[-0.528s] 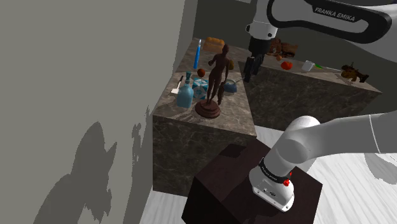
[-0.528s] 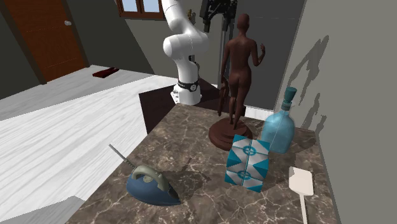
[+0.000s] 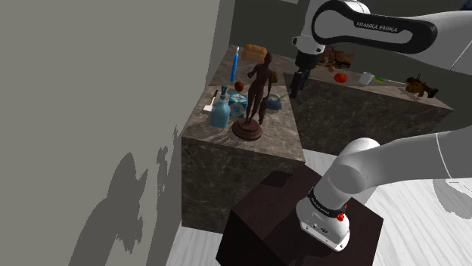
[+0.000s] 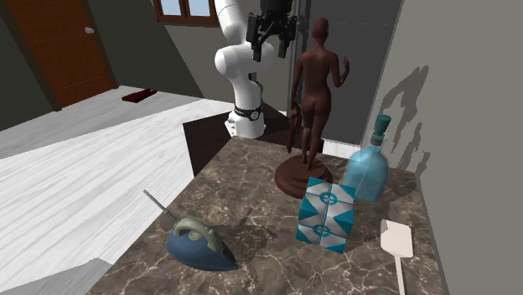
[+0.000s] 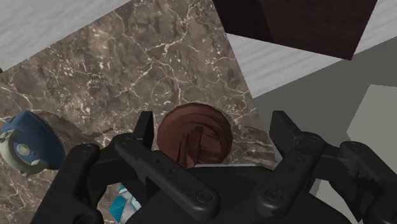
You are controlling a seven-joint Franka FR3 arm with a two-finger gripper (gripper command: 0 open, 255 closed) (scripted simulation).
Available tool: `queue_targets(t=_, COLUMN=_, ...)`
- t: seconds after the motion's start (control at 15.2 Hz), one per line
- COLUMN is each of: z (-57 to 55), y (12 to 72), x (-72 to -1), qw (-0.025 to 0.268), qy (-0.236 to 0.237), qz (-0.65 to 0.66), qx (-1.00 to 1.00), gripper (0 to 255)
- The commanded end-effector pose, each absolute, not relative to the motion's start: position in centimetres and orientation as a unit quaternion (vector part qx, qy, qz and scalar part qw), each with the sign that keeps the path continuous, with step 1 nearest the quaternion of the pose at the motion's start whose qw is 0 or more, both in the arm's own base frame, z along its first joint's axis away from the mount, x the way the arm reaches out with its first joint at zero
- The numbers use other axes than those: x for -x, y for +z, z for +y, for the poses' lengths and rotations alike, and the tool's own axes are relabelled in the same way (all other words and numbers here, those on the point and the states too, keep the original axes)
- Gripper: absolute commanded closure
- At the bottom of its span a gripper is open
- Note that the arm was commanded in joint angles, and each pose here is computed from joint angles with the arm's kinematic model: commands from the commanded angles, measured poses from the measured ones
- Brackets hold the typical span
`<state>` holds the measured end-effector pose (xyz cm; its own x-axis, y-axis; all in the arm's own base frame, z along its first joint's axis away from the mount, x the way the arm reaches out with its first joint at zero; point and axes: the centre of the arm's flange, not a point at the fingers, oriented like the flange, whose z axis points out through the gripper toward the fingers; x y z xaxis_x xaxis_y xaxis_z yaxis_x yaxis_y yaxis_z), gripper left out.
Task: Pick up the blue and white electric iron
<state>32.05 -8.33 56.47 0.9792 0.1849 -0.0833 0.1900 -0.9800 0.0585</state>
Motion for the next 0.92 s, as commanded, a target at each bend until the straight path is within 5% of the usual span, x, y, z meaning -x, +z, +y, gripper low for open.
queue_targets(t=0.0, z=-10.6, y=55.4, x=-32.4, qw=0.033, qy=-0.032, qz=0.105, qx=-0.993, gripper=0)
queue_targets(t=0.86, z=-24.6, y=48.3, x=-38.5, qw=0.029, qy=0.009, qz=0.171, qx=-0.985, gripper=0)
